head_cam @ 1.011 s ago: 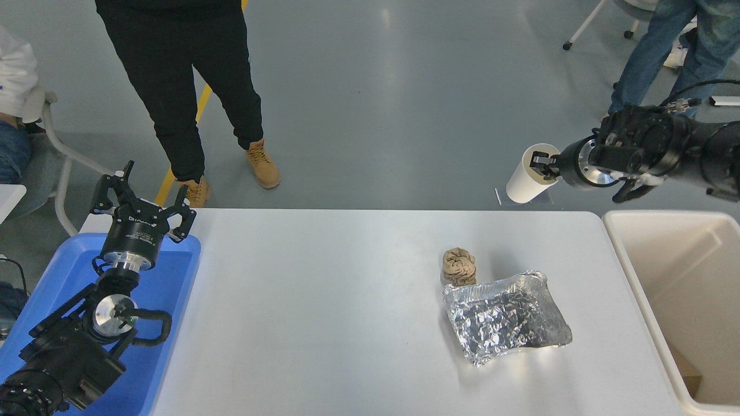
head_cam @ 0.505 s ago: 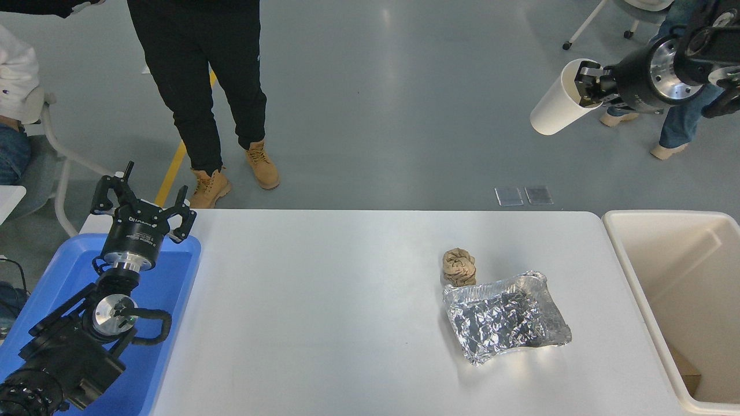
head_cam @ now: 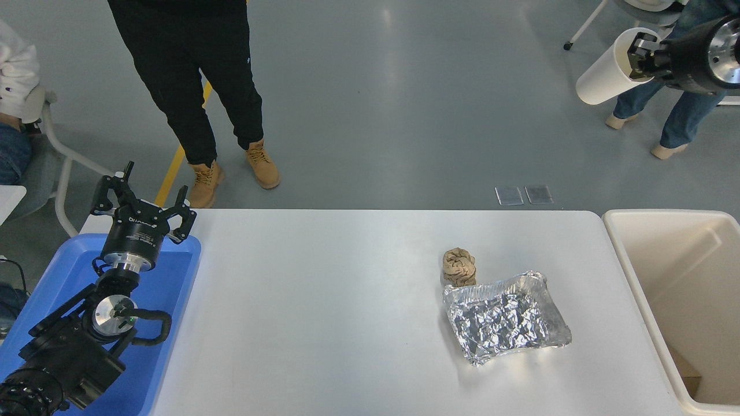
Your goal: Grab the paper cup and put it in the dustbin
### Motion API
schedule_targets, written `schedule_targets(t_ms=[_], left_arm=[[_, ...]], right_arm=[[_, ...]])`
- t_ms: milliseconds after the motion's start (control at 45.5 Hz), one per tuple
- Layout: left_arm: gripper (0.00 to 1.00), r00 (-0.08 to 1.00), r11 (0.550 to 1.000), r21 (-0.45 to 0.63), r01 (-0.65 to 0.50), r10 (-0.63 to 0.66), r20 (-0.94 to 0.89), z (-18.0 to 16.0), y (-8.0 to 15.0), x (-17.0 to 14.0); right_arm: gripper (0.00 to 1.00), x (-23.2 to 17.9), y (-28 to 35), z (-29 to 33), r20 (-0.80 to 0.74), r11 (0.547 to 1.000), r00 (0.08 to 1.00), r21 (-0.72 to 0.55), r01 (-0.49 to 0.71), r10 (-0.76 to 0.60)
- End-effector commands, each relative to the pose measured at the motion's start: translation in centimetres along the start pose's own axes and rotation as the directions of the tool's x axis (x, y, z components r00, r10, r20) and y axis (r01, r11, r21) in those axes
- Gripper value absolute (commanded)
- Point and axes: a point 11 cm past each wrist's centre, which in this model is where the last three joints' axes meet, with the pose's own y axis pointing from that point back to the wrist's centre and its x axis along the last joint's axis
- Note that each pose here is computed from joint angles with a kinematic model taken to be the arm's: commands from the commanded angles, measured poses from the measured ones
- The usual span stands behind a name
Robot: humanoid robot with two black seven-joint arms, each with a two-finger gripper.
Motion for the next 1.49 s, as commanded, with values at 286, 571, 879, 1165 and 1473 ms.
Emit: schedule_targets(t_ms=[286,571,879,1165,1473], left_arm=[[0.99,1.000,1.000,0.000,0.001,-0.001,0.000,0.0,0.0,0.0],[0.99,1.000,1.000,0.000,-0.001,0.001,0.001,0.0,0.0,0.0],[0.99,1.000,1.000,0.000,-0.001,0.001,0.001,0.0,0.0,0.0],[0.99,1.000,1.000,-0.001,-0.001,0.001,0.000,0.0,0.0,0.0],[0.99,1.000,1.000,-0.001,-0.001,0.001,0.000,0.0,0.0,0.0]], right_arm=[[0.00,-1.1,-5.4,17.6,0.181,0.926,0.938,-0.293,-0.238,0.297],[0.00,-7.1,-6.3,24.4,0.234,0.870,0.891,-0.412,-0.271,0.389],[0.00,-15.4,-5.8,31.0,0.330,0.831,0.855,-0.524,-0.187,0.400],[0.00,-23.1,-5.9,32.9,0.402,0.826,0.849,-0.559,-0.070,0.344],[0.59,-25.8,-6.6,31.7,0.416,0.837,0.856,-0.546,-0.034,0.306]])
